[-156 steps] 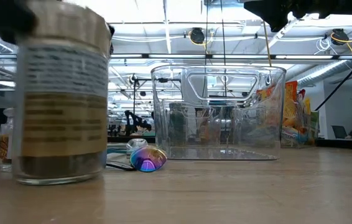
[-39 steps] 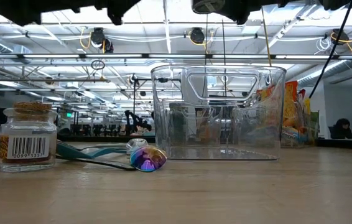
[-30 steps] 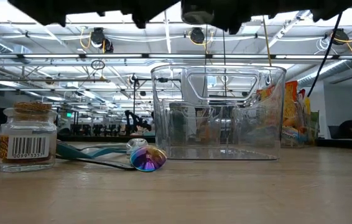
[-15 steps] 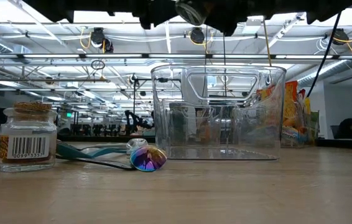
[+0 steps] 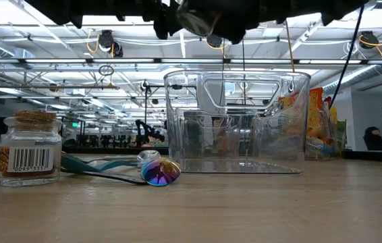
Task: Pick & Place Food Item
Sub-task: Put the gold spice bottle into the top left transparent bin
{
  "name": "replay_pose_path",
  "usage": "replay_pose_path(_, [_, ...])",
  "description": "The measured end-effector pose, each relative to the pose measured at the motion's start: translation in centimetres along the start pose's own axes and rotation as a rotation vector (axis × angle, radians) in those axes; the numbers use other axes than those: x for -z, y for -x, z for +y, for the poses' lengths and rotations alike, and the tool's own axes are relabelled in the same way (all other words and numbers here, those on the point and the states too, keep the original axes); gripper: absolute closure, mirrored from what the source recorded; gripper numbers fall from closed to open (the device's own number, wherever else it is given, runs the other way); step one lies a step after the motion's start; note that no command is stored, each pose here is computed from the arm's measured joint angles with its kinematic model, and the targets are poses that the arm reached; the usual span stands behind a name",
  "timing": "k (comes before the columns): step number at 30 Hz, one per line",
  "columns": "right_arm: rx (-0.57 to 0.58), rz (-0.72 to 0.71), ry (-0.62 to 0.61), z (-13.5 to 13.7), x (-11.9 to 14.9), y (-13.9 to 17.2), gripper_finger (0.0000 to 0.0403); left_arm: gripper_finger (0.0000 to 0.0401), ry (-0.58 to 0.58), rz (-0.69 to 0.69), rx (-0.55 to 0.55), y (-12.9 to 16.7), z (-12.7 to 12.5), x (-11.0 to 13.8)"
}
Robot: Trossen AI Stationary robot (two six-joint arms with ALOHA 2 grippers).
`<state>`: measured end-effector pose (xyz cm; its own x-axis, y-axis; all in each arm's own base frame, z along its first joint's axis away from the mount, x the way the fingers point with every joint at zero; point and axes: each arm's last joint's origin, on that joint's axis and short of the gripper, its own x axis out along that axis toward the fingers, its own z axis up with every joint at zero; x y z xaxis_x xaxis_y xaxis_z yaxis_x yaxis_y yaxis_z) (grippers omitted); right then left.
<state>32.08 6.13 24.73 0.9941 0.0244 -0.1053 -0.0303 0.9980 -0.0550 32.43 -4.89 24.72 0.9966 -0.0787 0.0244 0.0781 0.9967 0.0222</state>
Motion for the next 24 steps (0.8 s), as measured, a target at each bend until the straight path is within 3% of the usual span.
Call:
replay_pose_path(8, [0.008, 0.073, 0.017, 0.1, 0.3, -1.7, 0.0131, 0.0026, 0.05, 0.043, 0.001, 0.1, 0.0, 0.3])
replay_pose_path(16, [0.014, 0.076, 0.012, 0.0, 0.2, -1.6, 0.0131, 0.012, -0.014, 0.108, 0.026, 0.1, -0.1, 0.9])
replay_pose_path(20, [0.035, 0.079, 0.015, -0.1, 0.2, -1.6, 0.0129, 0.012, -0.008, 0.107, 0.066, 0.1, -0.2, 0.9])
replay_pose_path(24, [0.031, 0.095, 0.033, -0.1, 0.2, -1.6, 0.0102, 0.012, -0.015, 0.088, 0.068, 0.1, -0.3, 0.8])
